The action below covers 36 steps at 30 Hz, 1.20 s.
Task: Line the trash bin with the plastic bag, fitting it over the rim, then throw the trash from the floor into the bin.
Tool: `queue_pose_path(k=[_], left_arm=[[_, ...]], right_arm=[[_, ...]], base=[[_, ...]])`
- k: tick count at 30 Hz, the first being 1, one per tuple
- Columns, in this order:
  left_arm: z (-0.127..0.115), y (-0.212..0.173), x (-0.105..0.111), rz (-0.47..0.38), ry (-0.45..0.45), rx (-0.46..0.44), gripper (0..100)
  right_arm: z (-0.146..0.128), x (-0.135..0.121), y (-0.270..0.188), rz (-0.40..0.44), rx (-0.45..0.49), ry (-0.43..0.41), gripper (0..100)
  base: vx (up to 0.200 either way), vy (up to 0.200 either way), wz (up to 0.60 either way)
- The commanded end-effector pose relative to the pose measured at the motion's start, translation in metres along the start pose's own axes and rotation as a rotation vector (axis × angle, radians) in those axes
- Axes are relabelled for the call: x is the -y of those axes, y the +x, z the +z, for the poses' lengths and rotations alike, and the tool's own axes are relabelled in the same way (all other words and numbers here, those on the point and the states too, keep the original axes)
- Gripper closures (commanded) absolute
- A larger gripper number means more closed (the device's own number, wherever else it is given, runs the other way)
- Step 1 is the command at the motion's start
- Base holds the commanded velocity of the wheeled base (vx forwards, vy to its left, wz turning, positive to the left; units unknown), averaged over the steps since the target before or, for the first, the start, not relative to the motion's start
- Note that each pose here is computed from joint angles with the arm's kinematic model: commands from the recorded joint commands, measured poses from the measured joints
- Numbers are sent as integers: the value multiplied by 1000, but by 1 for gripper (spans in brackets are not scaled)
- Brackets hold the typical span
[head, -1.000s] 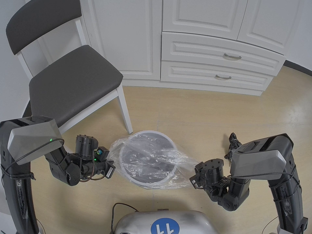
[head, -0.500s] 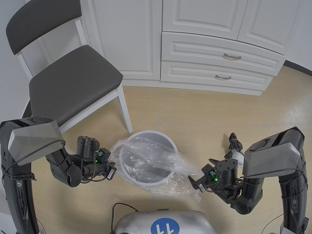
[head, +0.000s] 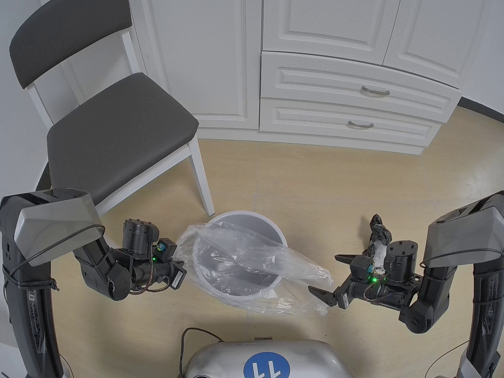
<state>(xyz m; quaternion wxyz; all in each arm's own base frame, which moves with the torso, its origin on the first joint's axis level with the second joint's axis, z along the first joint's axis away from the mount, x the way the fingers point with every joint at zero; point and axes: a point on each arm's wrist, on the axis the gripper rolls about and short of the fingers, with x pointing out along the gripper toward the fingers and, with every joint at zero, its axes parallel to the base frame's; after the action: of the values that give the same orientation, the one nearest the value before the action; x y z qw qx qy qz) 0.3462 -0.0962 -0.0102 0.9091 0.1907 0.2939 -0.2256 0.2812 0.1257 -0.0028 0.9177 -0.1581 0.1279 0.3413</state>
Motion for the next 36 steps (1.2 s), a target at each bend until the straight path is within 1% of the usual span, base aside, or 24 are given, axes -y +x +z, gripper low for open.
queue_pose_path(k=[1,4,6,11,15,21,25,26,27,29,30,33,34,36], left_arm=[[-5,6,-7,13,-13,-17,100],[-7,9,-11,22,-20,-19,100],[-9,11,-15,29,-27,-25,100],[-9,12,-16,30,-28,-25,100],[-10,12,-16,30,-30,-27,100],[-9,11,-16,30,-28,-25,100],[-8,8,-13,23,-23,-21,100],[-6,5,-7,13,-11,-12,100],[-4,3,-5,9,-7,-8,100],[1,-1,1,-2,3,5,100],[3,-4,6,-10,10,9,100],[4,-7,6,-9,13,21,100],[5,-7,6,-4,14,39,100],[6,-5,6,4,13,64,100]], right_arm=[[-1,15,-9,7,27,29,0],[-3,15,-12,32,24,36,0],[0,15,-20,72,40,36,0],[1,20,-29,101,57,44,0],[1,27,-39,163,84,50,0],[9,29,-43,168,118,40,0],[15,27,-39,150,130,31,0],[22,17,-32,109,126,21,0],[25,13,-29,90,124,20,0],[34,-2,-17,-1,115,33,0],[42,-18,-7,-82,111,41,0],[46,-33,2,-147,103,40,0],[49,-51,10,-181,96,28,0],[51,-70,18,-210,93,17,0]], base=[[0,0,0],[0,0,0],[0,0,0],[0,0,0],[0,0,0],[0,0,0],[0,0,0],[0,0,0],[0,0,0],[0,0,0],[0,0,0],[0,0,0],[0,0,0],[0,0,0]])
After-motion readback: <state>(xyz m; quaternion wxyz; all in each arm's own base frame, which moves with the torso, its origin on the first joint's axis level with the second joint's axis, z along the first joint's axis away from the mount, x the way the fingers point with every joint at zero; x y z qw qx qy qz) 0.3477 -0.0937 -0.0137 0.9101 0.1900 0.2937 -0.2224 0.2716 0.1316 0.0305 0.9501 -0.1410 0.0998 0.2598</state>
